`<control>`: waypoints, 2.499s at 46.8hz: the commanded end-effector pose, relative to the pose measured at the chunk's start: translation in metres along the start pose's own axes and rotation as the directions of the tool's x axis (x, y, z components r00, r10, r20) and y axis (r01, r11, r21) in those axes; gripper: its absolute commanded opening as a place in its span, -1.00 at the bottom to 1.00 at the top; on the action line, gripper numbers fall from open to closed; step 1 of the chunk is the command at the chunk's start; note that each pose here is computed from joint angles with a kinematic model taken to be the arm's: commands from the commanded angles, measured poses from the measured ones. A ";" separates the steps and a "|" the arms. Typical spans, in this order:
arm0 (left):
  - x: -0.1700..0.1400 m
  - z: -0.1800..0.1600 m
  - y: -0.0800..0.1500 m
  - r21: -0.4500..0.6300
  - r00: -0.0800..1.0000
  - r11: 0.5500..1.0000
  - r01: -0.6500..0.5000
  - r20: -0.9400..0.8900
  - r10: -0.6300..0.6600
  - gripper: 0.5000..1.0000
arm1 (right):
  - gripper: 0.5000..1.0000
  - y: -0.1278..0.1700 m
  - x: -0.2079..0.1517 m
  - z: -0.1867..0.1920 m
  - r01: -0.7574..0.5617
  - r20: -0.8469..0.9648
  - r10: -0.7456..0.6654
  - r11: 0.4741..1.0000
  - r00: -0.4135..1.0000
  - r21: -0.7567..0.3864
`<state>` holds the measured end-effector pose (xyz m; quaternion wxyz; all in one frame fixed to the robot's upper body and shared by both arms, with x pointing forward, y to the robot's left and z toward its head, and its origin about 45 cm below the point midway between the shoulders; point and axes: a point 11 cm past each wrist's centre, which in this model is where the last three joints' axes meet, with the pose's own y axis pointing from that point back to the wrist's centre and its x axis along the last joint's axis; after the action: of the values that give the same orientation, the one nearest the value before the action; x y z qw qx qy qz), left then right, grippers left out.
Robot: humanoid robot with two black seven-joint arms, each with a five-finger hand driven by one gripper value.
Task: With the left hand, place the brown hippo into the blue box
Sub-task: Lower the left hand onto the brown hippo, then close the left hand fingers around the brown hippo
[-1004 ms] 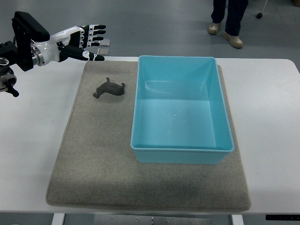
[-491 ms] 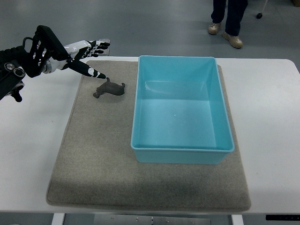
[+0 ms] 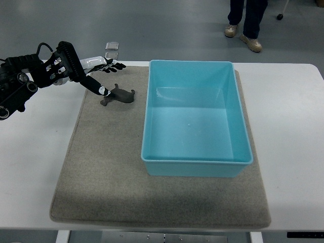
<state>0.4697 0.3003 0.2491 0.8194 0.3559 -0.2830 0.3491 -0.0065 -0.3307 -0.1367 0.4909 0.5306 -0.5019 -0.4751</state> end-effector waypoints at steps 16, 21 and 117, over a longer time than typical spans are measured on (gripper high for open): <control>-0.029 -0.012 -0.005 0.037 0.989 0.999 0.025 0.141 -0.030 0.61 | 0.74 0.000 0.000 0.000 0.000 0.000 0.000 1.000 1.000 0.000; -0.029 -0.012 -0.006 0.037 0.989 0.999 0.022 0.144 -0.027 0.60 | 0.74 0.000 0.000 0.000 0.000 0.000 0.000 1.000 1.000 0.000; 0.012 0.024 -0.015 -0.018 0.980 0.997 -0.073 0.187 0.075 -1.00 | 0.74 0.000 0.000 0.000 0.000 0.000 0.000 1.000 1.000 0.000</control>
<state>0.4790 0.2780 0.2546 0.7812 0.3768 -0.3664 0.3369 -0.0066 -0.3307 -0.1367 0.4910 0.5304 -0.5018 -0.4752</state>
